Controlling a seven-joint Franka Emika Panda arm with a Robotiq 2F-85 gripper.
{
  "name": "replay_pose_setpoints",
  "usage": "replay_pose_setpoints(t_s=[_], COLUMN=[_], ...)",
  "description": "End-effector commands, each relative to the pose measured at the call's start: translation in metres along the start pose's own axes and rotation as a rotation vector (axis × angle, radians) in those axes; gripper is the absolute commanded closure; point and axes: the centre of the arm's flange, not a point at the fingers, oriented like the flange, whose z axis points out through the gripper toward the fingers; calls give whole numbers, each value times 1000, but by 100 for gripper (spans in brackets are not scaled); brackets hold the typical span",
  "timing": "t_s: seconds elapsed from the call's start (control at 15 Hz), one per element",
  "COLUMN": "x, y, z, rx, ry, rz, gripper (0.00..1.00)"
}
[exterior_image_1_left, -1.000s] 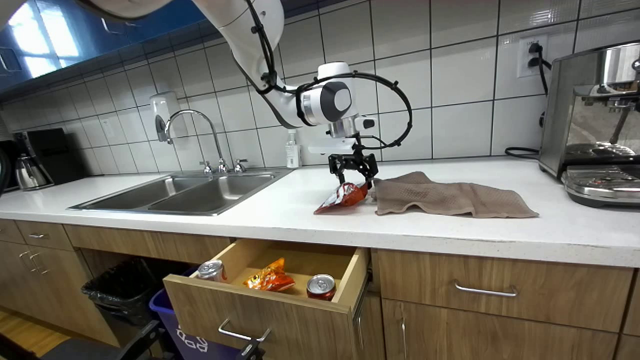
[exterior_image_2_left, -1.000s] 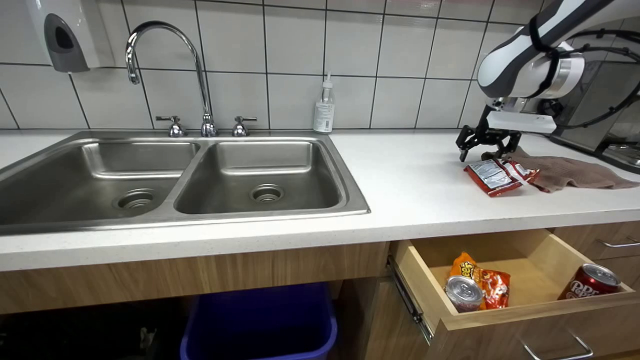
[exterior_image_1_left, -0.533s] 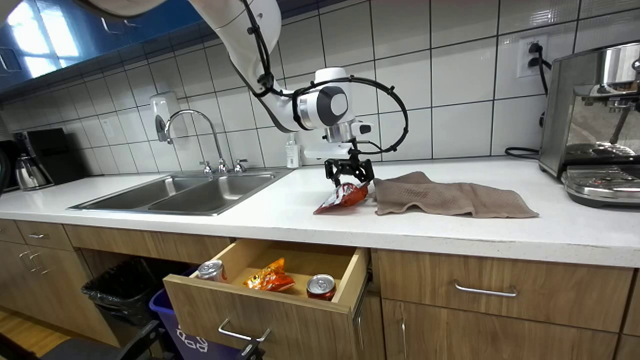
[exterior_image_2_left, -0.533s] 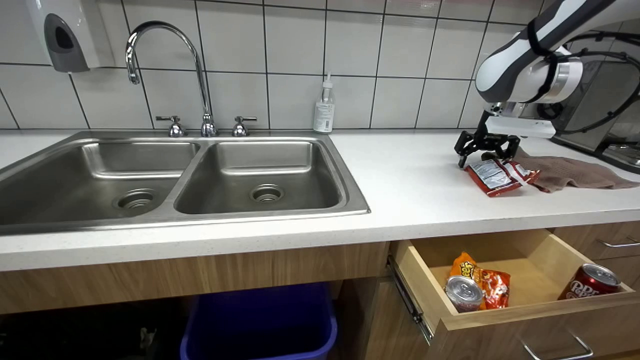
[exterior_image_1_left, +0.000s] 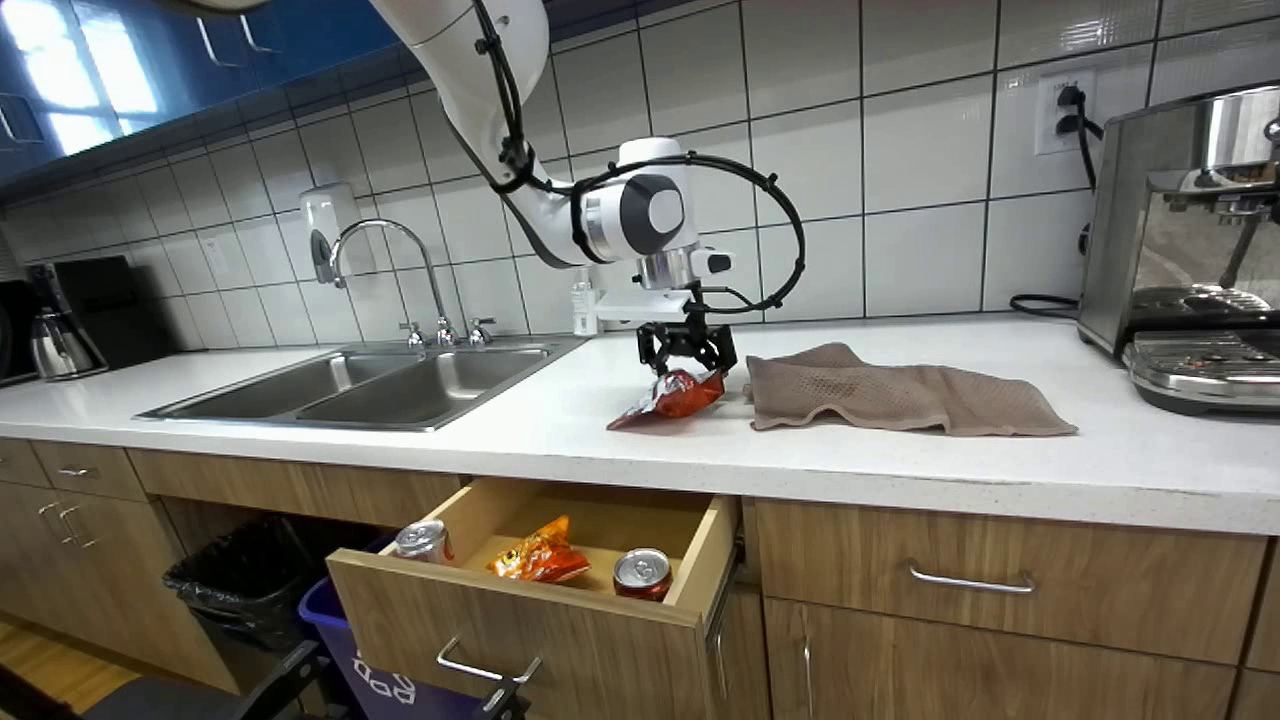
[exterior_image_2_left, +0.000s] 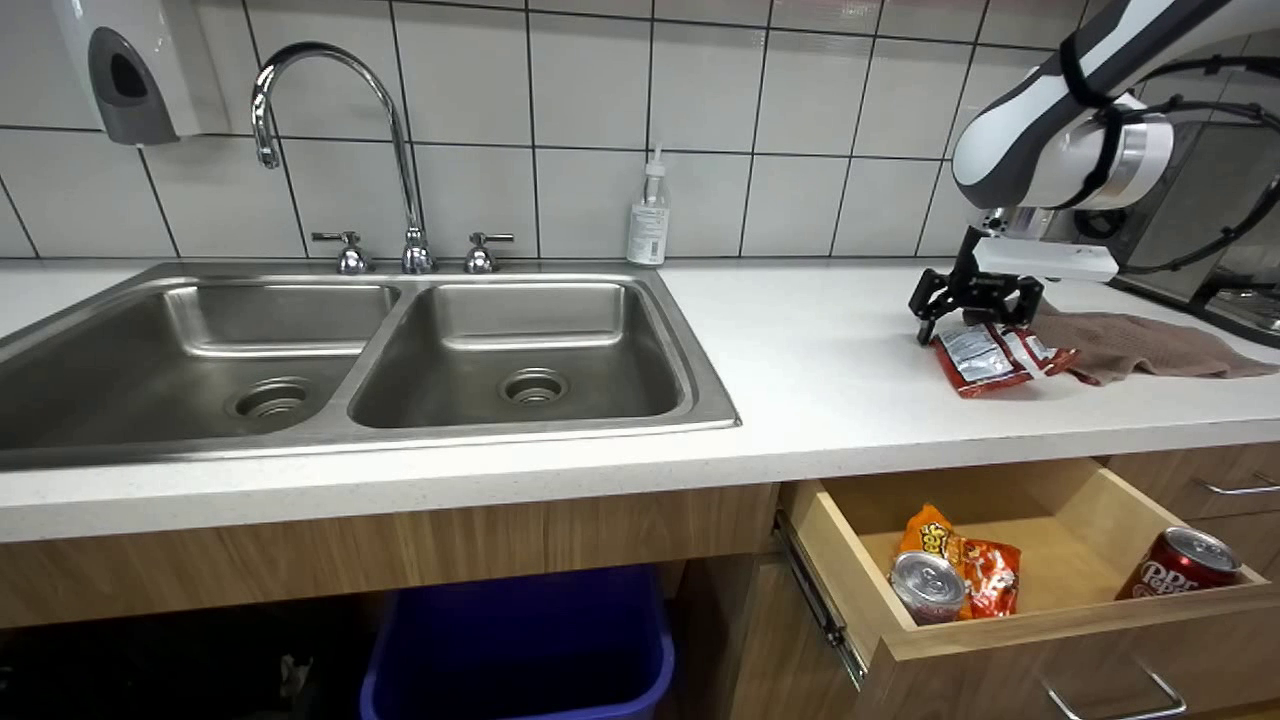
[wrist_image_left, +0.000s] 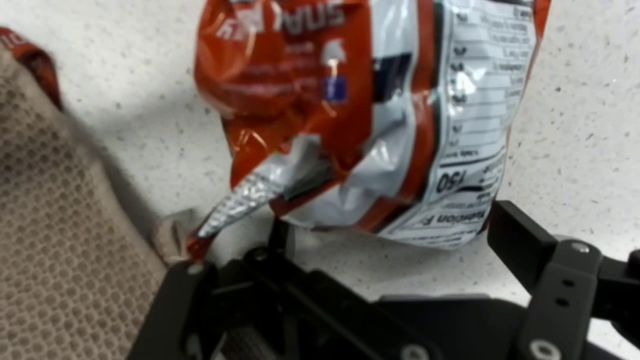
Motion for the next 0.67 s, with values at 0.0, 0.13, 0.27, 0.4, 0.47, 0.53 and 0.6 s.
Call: replay_pose_setpoints(t_s=[0.0,0.13,0.27,0.4,0.47,0.53,0.6], x=[-26,-35,-44,-55,-59,-65,-70], y=[-7,-10,-12,-14,-15,-15,-16], z=[-16,-17,-17,-17,-17,-17,-17], rx=[3,3,4,5,5,6,7], ry=[2,-4,-8,-13,-14,-16,-18], rz=[17,12,8,4,3,1,0], gripper=[0,0,0,0,0,0,0])
